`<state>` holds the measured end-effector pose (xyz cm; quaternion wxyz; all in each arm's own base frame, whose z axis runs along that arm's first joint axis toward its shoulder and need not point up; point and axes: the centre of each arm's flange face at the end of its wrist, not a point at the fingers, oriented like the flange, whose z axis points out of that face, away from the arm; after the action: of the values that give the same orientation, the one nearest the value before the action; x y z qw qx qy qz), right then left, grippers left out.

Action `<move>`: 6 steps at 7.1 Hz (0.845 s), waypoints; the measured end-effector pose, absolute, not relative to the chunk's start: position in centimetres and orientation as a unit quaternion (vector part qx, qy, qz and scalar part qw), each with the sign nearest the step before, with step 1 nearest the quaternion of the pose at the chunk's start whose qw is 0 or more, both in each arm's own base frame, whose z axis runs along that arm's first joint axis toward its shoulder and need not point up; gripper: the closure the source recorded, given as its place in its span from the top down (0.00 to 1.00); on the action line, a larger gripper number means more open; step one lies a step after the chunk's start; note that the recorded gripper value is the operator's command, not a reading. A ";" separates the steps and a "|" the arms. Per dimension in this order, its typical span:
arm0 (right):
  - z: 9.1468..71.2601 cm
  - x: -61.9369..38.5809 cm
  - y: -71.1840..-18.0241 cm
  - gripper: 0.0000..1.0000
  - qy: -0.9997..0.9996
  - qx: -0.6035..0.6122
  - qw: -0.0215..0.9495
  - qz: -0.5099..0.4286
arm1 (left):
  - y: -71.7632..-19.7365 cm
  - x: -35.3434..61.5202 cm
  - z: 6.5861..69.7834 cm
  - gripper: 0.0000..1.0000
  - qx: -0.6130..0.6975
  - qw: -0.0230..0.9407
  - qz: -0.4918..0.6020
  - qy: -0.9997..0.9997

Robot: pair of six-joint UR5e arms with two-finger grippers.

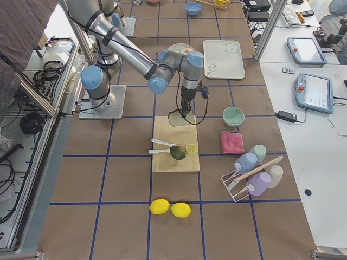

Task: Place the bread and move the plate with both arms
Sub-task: 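Carry the bread slice with the right gripper over the egg plate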

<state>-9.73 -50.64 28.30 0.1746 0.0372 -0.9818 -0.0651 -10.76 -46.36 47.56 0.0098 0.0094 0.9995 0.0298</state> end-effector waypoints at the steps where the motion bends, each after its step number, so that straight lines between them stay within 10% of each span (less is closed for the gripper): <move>1: 31.9 -6.1 -51.3 0.00 -0.981 0.027 0.177 -0.069 | -46.4 -10.8 47.6 1.00 0.009 0.010 0.030 0.999; 6: 36.9 25.3 -53.5 0.00 -0.985 -0.096 0.136 -0.055 | -46.4 -10.7 47.6 1.00 0.009 0.011 0.029 0.999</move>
<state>25.26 -53.48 36.86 0.1360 -0.0956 -0.9846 -0.0548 -10.74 -46.36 47.59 0.0108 0.0092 0.9995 0.0294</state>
